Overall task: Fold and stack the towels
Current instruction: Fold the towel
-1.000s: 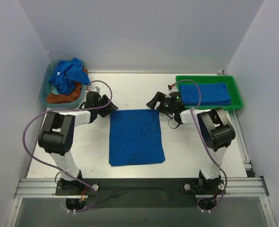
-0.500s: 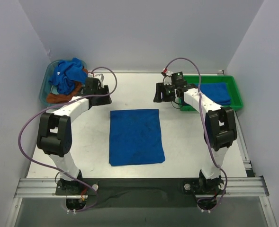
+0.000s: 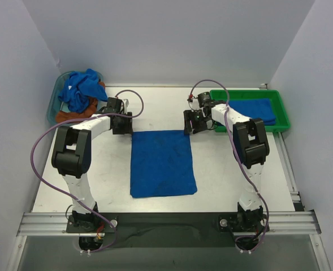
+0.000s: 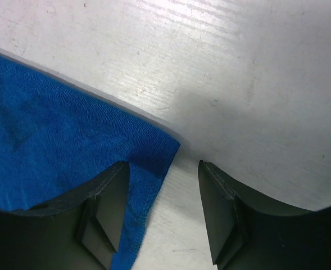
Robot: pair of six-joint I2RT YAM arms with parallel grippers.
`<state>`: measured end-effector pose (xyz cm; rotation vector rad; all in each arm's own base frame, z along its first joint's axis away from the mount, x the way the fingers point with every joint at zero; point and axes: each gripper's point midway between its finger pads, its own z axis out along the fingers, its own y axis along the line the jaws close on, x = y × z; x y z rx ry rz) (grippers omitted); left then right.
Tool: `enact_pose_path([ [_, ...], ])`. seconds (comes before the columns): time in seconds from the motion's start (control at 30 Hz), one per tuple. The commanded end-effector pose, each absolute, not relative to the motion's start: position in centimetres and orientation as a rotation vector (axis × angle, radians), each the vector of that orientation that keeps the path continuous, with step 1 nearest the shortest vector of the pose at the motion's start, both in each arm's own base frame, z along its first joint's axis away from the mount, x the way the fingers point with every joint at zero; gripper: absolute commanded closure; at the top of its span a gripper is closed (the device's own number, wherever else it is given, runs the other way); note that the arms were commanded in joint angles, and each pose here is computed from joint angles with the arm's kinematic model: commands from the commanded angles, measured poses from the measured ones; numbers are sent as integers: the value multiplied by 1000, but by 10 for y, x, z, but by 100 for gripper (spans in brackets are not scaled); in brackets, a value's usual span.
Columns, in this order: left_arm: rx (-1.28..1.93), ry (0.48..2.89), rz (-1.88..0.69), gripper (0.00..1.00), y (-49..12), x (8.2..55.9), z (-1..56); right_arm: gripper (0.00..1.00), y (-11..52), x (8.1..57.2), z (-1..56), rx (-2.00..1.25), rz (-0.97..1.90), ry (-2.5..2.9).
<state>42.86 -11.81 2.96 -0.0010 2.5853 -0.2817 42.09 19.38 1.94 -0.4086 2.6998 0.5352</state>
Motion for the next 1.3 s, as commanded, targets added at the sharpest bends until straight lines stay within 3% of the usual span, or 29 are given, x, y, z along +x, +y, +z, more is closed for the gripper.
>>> enact_pose_path([
  [0.0, 22, 2569, -282, 41, -119, 439, 33, 48, 190, 421, 19, -412, 516, 2733],
  [0.23, 21, 2571, -313, 41, -123, 439, 34, 49, 189, 420, 6, -406, 506, 2773],
  [0.9, 34, 2550, -357, 40, -136, 445, 39, 68, 197, 409, -20, -438, 569, 2837],
  [1.0, 32, 2556, -373, 40, -139, 444, 37, 76, 196, 406, -24, -446, 572, 2854],
  [1.03, 36, 2555, -375, 40, -141, 445, 37, 83, 196, 404, -26, -441, 569, 2861],
  [1.17, 36, 2561, -390, 40, -144, 444, 36, 97, 194, 403, -26, -443, 553, 2863],
  [1.27, 31, 2565, -382, 40, -143, 445, 34, 100, 192, 404, -24, -440, 544, 2862],
])
